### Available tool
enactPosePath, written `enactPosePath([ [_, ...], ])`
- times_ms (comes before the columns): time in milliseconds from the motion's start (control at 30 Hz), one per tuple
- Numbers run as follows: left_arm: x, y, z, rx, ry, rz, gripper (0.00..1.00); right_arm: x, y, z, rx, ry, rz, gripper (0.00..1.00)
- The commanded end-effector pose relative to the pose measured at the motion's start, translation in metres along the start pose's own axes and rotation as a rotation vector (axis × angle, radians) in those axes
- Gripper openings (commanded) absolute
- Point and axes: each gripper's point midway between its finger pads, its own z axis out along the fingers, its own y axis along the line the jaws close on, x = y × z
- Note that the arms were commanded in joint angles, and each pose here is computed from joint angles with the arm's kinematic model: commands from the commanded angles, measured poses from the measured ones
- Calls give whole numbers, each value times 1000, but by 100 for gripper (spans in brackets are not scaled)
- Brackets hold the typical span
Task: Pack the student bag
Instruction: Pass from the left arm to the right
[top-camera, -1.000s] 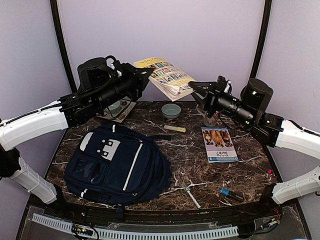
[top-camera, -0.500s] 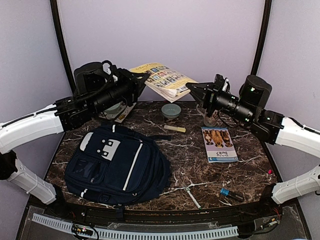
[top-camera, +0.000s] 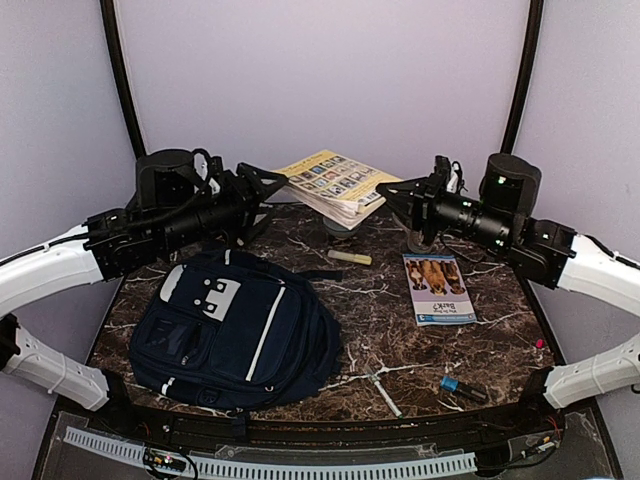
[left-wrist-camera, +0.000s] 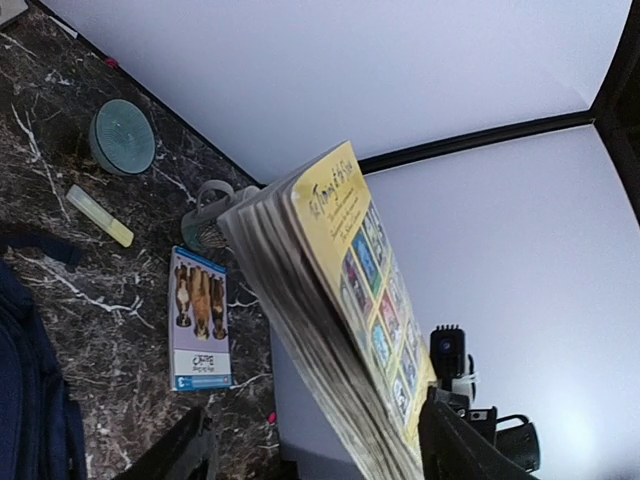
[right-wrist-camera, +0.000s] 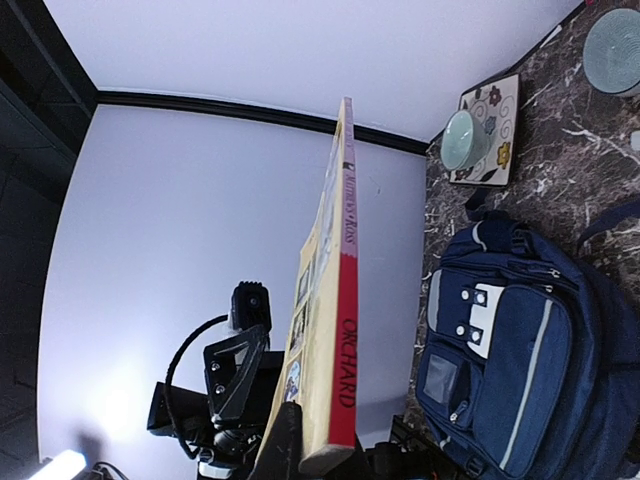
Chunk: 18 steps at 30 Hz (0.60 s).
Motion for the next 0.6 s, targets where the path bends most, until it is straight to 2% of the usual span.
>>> enactPosePath([
  [0, 10, 21, -13, -118, 71, 146, 73, -26, 10, -21, 57, -111, -131, 0],
  [133, 16, 44, -19, -259, 143, 279, 81, -43, -7, -36, 207, -164, -212, 0],
  [300, 32, 78, -22, -406, 280, 425, 81, -52, -14, -57, 290, -212, -254, 0],
  [567, 74, 124, -18, -544, 583, 581, 66, -54, -36, -79, 413, -221, -314, 0],
])
